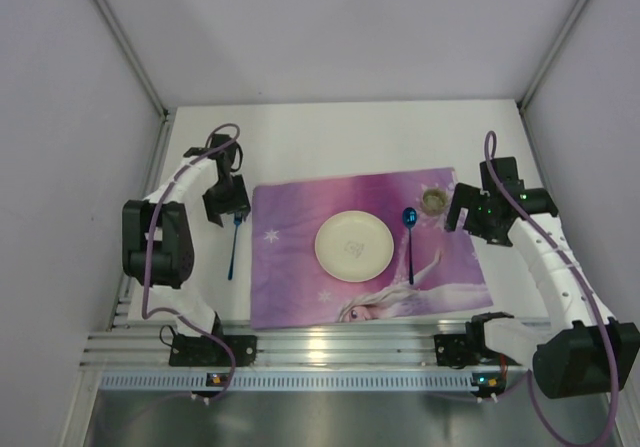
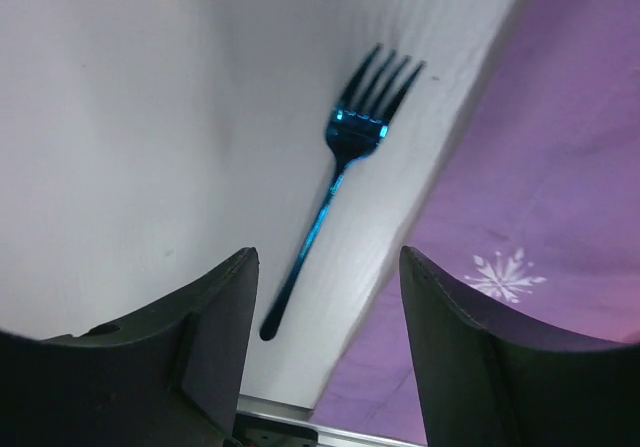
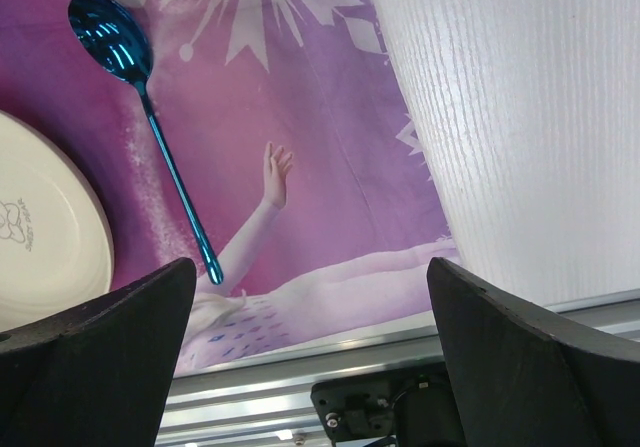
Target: Set the dinner table for one person
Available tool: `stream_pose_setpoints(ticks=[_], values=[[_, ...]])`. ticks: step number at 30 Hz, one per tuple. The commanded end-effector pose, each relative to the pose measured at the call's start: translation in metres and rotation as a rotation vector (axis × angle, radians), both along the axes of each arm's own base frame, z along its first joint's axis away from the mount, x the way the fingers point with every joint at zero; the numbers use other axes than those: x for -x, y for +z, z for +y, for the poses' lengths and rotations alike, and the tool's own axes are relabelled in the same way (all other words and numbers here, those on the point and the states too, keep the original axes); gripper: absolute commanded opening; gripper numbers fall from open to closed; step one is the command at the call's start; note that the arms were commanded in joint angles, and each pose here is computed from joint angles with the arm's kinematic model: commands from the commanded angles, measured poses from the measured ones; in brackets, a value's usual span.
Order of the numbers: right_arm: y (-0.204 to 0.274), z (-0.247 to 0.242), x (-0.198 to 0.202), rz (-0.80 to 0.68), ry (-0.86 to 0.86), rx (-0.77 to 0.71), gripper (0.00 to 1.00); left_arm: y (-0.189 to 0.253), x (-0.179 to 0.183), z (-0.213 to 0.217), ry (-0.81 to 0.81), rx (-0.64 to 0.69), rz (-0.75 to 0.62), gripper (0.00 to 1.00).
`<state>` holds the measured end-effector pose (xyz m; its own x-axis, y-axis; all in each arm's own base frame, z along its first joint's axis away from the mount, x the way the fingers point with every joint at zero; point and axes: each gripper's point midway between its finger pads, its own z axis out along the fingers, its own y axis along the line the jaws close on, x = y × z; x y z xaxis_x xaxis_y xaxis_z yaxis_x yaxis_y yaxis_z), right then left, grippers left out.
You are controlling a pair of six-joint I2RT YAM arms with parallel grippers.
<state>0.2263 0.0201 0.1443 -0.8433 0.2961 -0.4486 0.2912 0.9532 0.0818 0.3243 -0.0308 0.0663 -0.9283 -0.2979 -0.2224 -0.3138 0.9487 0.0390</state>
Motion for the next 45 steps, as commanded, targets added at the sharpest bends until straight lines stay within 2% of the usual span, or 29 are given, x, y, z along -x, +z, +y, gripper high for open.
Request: stream_pose_setpoints(ticks=[1,7,8,14,17,21,22,24,26,30,32,36,40,45], values=[[0.006,-0.004,-0.007,-0.026,-0.005,0.014,1.00,-0.004,-0.008,0.017,-0.013,-0.006,-0.042,0.63],[0.000,-0.002,-0.007,-0.007,-0.009,0.010,1.00,-0.032,-0.003,0.023,-0.003,0.021,-0.007,0.58],[-0.001,-0.003,-0.008,-0.001,-0.011,0.011,1.00,-0.036,-0.003,0.023,-0.001,0.019,-0.001,0.53],[0.000,-0.004,-0.012,0.002,-0.014,0.021,1.00,-0.056,-0.004,0.018,-0.003,0.046,0.028,0.48],[0.000,-0.004,-0.013,0.005,-0.015,0.020,1.00,-0.064,-0.003,0.020,-0.001,0.032,0.047,0.40],[-0.003,-0.004,-0.013,0.015,-0.020,0.022,1.00,-0.074,0.000,0.026,0.003,-0.003,0.075,0.19],[-0.003,-0.004,-0.014,0.013,-0.023,0.020,1.00,-0.077,0.001,0.027,0.004,-0.008,0.084,0.08],[-0.001,-0.004,-0.015,0.010,-0.020,0.018,1.00,-0.078,0.000,0.030,0.008,-0.026,0.091,0.00],[-0.001,-0.003,-0.017,0.011,-0.018,0.014,1.00,-0.070,-0.006,0.032,0.014,-0.037,0.085,0.00],[0.000,0.000,-0.022,0.004,-0.012,0.001,1.00,-0.016,-0.027,0.014,0.038,-0.007,-0.041,0.00],[-0.001,0.002,-0.026,0.002,-0.007,-0.007,1.00,0.012,-0.035,-0.009,0.005,-0.001,-0.100,0.00],[0.000,0.005,-0.031,-0.003,0.000,-0.018,1.00,0.050,-0.019,-0.058,-0.024,0.019,-0.155,0.00],[0.000,0.005,-0.031,-0.010,0.009,-0.019,1.00,0.045,0.010,-0.126,-0.107,0.089,-0.152,0.00],[0.003,0.004,-0.025,-0.020,0.019,-0.013,1.00,0.004,0.039,-0.166,-0.127,0.141,-0.073,0.00]])
